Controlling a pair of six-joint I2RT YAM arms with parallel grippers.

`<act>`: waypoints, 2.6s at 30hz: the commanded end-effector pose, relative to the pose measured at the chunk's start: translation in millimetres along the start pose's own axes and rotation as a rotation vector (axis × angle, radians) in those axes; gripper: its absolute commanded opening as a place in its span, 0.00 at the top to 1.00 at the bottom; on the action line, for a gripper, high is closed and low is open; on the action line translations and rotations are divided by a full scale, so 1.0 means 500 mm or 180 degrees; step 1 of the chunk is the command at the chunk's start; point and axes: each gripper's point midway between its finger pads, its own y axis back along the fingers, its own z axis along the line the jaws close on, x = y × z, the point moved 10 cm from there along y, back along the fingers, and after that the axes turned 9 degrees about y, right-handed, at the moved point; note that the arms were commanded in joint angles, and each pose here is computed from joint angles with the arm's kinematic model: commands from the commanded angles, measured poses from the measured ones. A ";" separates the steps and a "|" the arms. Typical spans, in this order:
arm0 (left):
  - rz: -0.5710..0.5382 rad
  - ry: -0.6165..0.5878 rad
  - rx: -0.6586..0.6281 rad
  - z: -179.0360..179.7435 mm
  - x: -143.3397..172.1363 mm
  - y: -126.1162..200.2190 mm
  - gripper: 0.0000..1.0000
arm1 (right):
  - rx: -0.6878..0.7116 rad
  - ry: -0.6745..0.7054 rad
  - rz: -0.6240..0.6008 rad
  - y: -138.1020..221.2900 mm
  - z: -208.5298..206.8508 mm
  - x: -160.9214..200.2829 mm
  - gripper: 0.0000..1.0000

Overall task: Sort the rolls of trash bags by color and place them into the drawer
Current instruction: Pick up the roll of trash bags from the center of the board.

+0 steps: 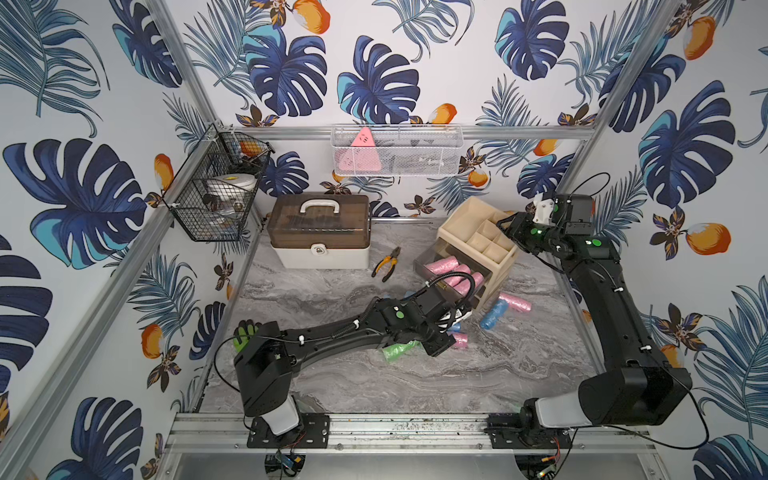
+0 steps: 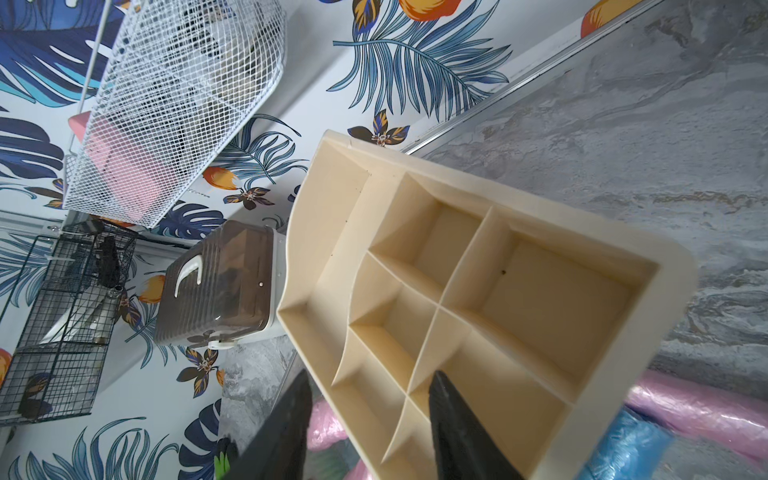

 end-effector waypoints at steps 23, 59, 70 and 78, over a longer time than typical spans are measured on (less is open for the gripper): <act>0.0151 -0.0960 -0.0365 -0.009 -0.007 -0.213 0.33 | -0.0464 -0.0344 -0.0080 0.026 -0.043 -0.008 0.50; 0.0355 -0.0591 -0.0253 0.009 0.013 -0.259 0.81 | -0.0551 -0.0418 -0.0059 0.019 -0.052 -0.005 0.49; 0.0055 -0.0375 0.0200 -0.040 -0.009 -0.109 0.91 | -0.0627 -0.0457 -0.0026 0.010 -0.054 -0.002 0.48; -0.0315 -0.0387 0.0147 -0.040 -0.076 0.048 0.93 | -0.0670 -0.0481 0.0031 -0.004 -0.061 0.004 0.48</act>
